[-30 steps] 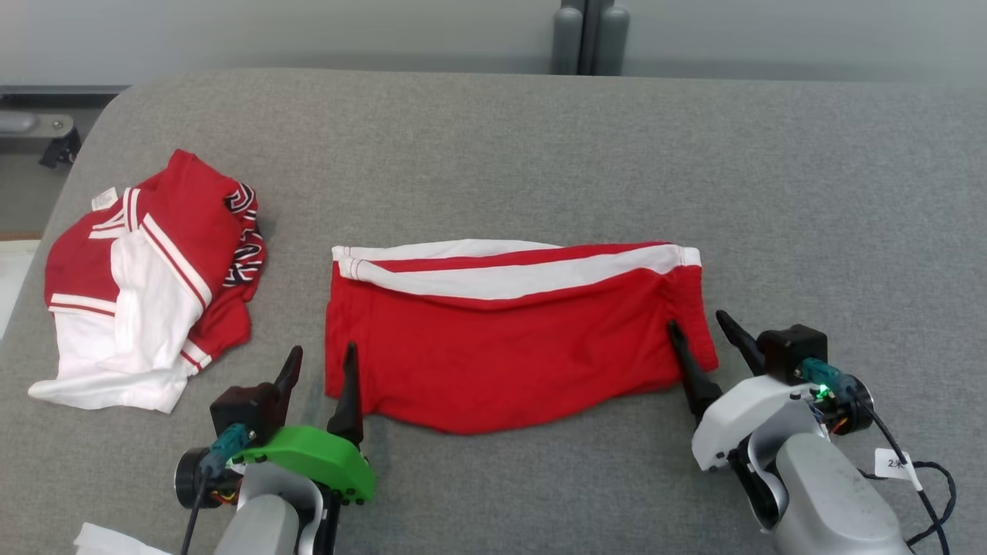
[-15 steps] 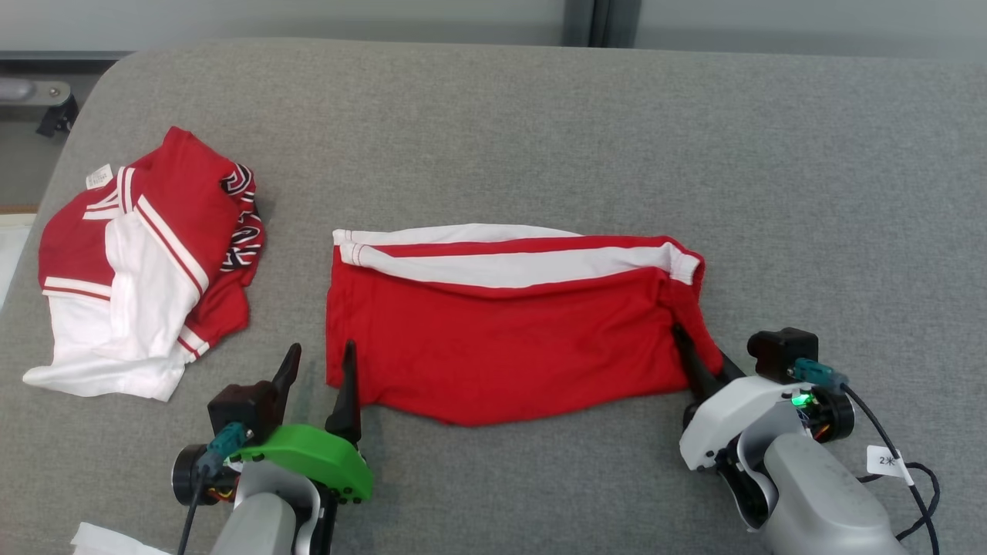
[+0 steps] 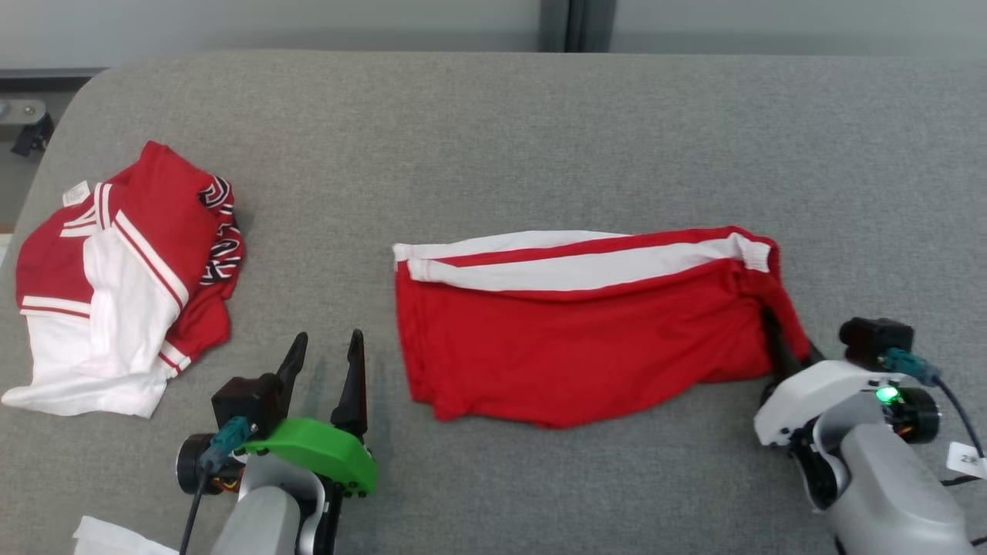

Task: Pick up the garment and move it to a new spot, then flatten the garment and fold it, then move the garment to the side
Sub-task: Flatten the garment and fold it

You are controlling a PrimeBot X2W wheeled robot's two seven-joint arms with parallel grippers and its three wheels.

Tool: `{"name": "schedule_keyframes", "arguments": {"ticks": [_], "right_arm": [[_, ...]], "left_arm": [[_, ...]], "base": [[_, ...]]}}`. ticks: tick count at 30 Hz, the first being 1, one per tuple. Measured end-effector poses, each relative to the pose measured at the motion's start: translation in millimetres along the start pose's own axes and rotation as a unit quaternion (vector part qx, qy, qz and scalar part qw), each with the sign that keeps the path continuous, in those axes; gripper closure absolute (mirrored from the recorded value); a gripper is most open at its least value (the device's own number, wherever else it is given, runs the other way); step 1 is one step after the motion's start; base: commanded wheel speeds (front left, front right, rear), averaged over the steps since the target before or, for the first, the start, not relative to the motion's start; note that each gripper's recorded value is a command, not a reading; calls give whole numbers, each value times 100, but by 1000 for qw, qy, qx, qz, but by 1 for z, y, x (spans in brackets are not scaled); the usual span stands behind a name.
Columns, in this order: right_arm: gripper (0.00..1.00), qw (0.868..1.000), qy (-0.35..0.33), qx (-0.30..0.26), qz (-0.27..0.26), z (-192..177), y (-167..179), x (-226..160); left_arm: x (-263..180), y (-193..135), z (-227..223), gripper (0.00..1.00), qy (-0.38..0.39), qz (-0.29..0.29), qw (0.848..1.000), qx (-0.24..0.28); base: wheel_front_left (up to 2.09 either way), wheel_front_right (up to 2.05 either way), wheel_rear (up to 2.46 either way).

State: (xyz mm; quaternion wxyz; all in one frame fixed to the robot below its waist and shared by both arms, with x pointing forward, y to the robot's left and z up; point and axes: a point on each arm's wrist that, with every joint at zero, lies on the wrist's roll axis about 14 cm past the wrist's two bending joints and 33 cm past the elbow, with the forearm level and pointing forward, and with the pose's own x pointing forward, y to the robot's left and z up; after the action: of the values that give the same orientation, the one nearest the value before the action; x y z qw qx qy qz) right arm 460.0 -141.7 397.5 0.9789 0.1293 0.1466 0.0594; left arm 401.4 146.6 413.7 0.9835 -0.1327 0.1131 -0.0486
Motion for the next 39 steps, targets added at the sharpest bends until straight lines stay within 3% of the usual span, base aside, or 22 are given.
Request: {"name": "schedule_keyframes", "arguments": {"ticks": [5, 10, 19, 25, 31, 33, 35, 39], "right_arm": [[100, 998, -27, -23, -52, 25, -48, -12], [100, 997, -54, -32, -55, 43, -51, -16], [100, 995, -57, -5, 78, 50, 55, -6], [100, 980, -49, -10, 191, 53, 137, -10], [100, 966, -16, -35, 256, 29, 184, -16], [72, 961, -9, -44, 274, 20, 195, -20], [0, 955, -3, -41, 292, 13, 206, -25], [0, 947, -8, -38, 317, 10, 222, -35]], "left_arm": [[4, -18, 7, 0, -11, -27, 1000, 3], [4, -28, 9, 0, -14, -41, 999, 5], [-2, -32, 8, 0, -12, -47, 999, 8], [-9, -25, 9, 0, -14, -36, 999, 7], [-17, -16, 7, 0, -13, -21, 1000, 8], [-20, -12, 6, 0, -11, -16, 1000, 8], [-23, -10, 5, 0, -10, -12, 1000, 9], [-28, -8, 3, 0, -8, -7, 1000, 14]], "base": [[0, 0, 0], [0, 0, 0], [0, 0, 0], [0, 0, 0], [0, 0, 0], [0, 0, 0], [0, 0, 0], [0, 0, 0]]}}
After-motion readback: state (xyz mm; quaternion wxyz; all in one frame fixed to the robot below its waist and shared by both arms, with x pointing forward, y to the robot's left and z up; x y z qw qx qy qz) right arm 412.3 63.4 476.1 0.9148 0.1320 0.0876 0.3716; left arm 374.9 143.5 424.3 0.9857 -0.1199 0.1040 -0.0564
